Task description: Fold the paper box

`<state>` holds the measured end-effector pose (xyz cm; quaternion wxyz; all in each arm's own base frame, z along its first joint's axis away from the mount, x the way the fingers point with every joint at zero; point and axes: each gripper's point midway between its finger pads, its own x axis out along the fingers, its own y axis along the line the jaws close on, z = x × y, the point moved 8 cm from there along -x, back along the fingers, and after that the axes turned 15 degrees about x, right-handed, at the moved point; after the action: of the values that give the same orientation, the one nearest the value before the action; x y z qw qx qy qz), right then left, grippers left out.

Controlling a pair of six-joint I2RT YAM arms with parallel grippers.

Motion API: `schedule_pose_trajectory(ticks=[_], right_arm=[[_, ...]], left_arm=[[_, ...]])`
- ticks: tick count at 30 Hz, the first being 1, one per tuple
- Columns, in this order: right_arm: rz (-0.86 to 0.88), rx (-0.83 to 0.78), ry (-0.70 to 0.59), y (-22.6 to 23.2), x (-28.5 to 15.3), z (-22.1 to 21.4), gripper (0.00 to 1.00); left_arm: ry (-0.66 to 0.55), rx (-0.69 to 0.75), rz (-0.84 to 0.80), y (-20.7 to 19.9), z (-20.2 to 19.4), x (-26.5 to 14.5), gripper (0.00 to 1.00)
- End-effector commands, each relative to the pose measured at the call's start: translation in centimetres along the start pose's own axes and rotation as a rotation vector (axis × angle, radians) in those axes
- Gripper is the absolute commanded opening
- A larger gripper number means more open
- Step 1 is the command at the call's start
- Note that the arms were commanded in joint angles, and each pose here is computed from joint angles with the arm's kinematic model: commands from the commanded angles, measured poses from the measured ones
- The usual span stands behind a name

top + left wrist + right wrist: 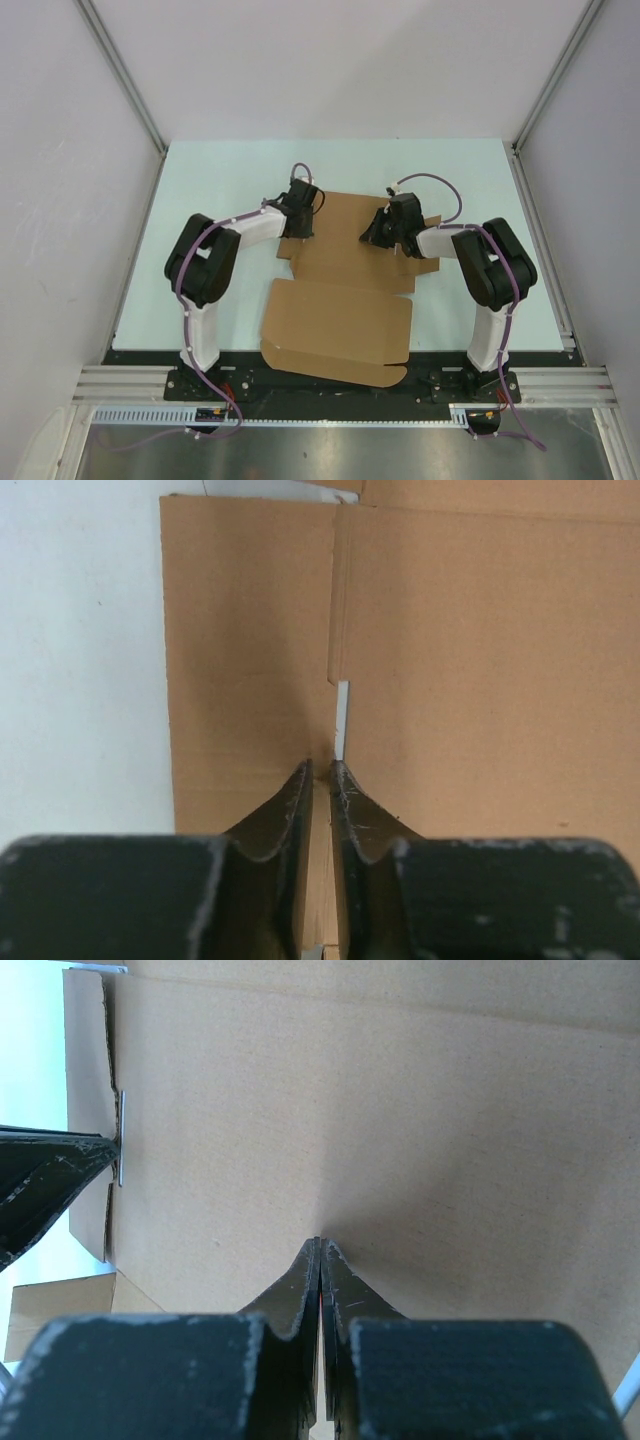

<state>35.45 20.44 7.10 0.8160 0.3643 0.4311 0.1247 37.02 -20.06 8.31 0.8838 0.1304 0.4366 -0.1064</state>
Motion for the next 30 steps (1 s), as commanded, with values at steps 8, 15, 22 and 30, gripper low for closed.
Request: schedule_pose_trajectory(ticks=[8, 15, 22, 30], right_arm=[[-0.122, 0.02, 0.063, -2.8, 0.2, -1.3, 0.0], [-0.098, -0.027, -0.018, -0.4, -1.6, 0.0, 0.0], [-0.07, -0.091, -0.101, 2.9, -5.4, 2.0, 0.27], [-0.211, -0.069, -0.316, 3.2, -8.6, 8.0, 0.66]], left_arm=[[-0.03, -0.06, 0.008, 0.7, -0.5, -1.0, 0.4], [-0.26, -0.09, 0.001, 2.4, 4.8, -8.9, 0.6], [-0.335, -0.126, 0.007, 3.1, 5.1, -12.0, 0.6], [-0.367, -0.213, 0.034, 4.0, 2.9, -13.7, 0.63]])
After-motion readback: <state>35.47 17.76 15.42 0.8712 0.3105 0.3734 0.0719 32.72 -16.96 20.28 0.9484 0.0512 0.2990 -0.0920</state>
